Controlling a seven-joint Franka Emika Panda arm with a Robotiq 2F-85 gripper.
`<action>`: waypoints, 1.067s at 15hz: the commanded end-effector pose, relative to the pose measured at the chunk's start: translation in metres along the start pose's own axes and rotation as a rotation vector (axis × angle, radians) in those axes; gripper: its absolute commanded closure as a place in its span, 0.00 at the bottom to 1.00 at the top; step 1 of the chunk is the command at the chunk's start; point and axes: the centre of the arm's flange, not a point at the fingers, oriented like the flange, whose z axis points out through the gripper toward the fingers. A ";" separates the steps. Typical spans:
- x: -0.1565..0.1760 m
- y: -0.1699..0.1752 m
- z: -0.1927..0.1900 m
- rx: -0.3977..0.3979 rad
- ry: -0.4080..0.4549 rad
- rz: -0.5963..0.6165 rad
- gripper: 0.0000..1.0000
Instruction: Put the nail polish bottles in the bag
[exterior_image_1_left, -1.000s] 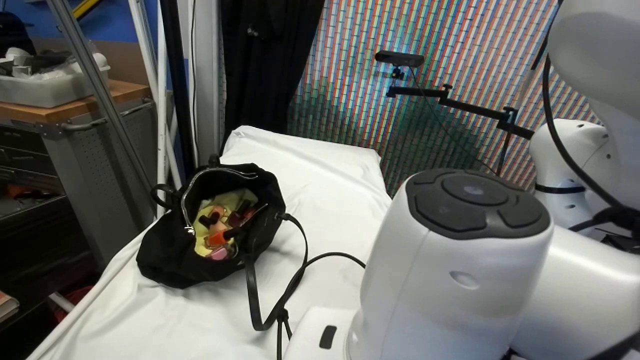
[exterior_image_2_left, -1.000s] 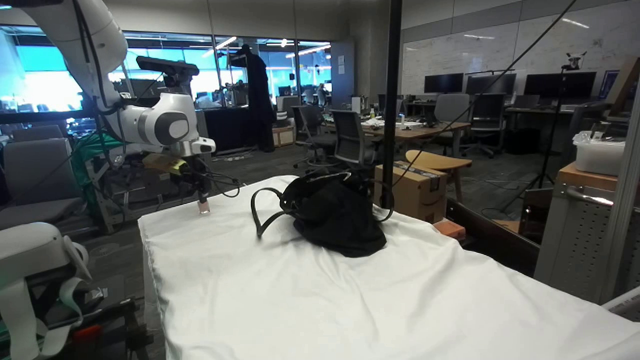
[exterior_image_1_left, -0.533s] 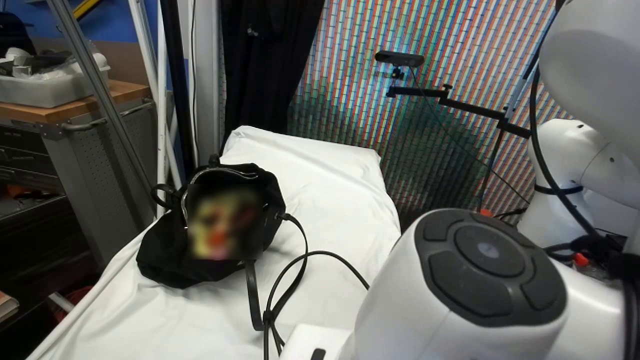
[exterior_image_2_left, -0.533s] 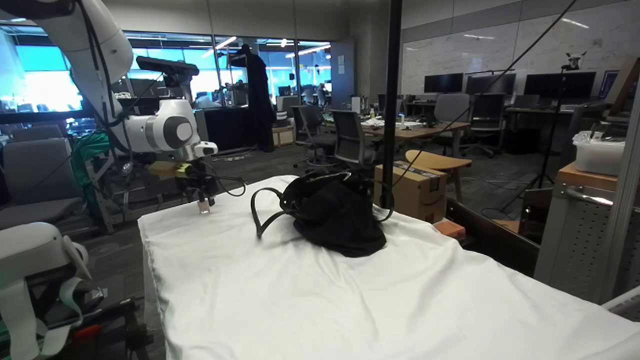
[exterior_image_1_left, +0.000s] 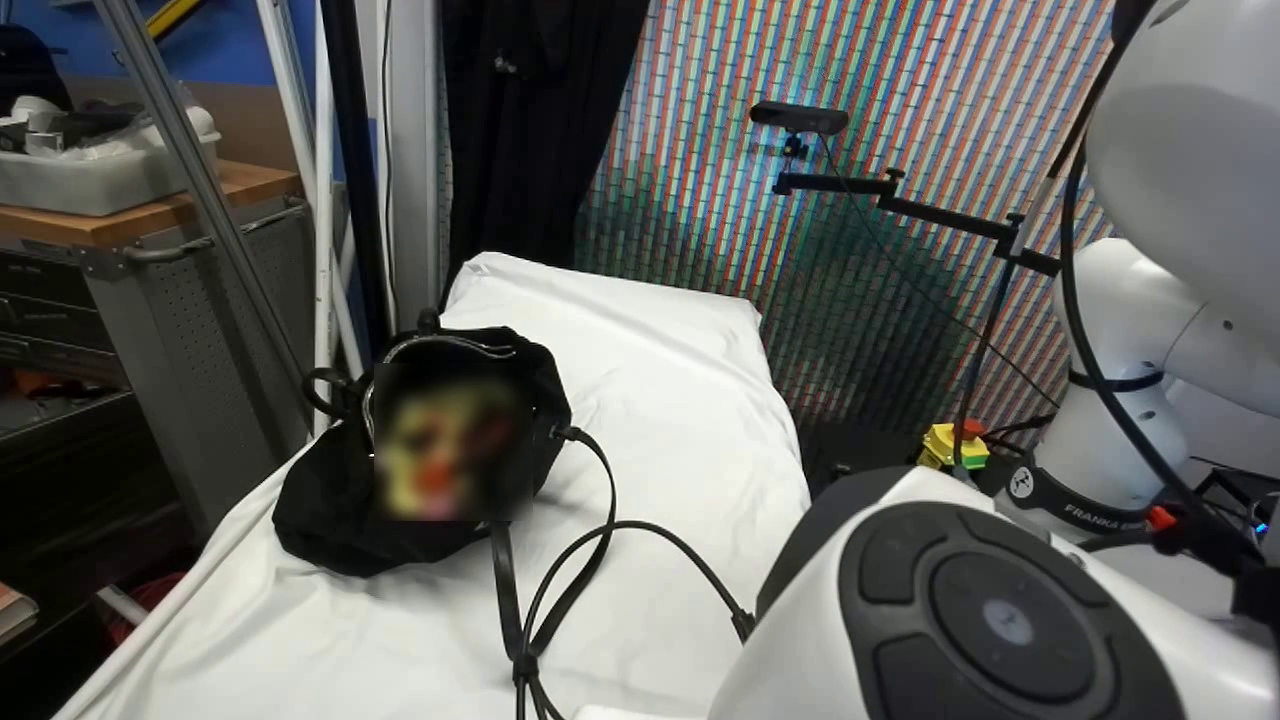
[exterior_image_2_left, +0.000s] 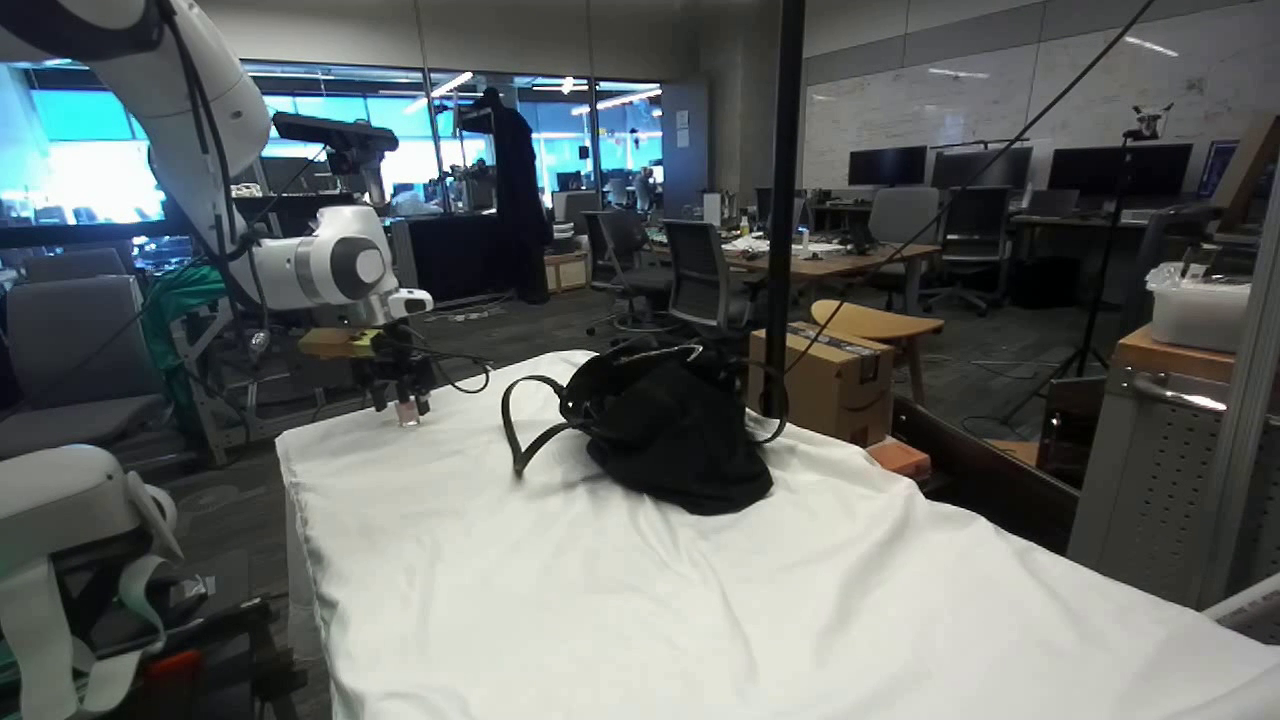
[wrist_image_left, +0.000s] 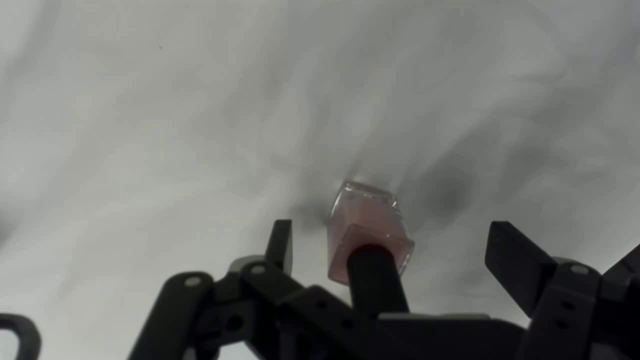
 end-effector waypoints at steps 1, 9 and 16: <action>0.009 -0.004 0.001 -0.031 -0.038 0.004 0.07; 0.009 -0.002 -0.005 -0.056 -0.074 0.011 0.57; 0.017 0.003 -0.004 -0.063 -0.061 0.025 0.85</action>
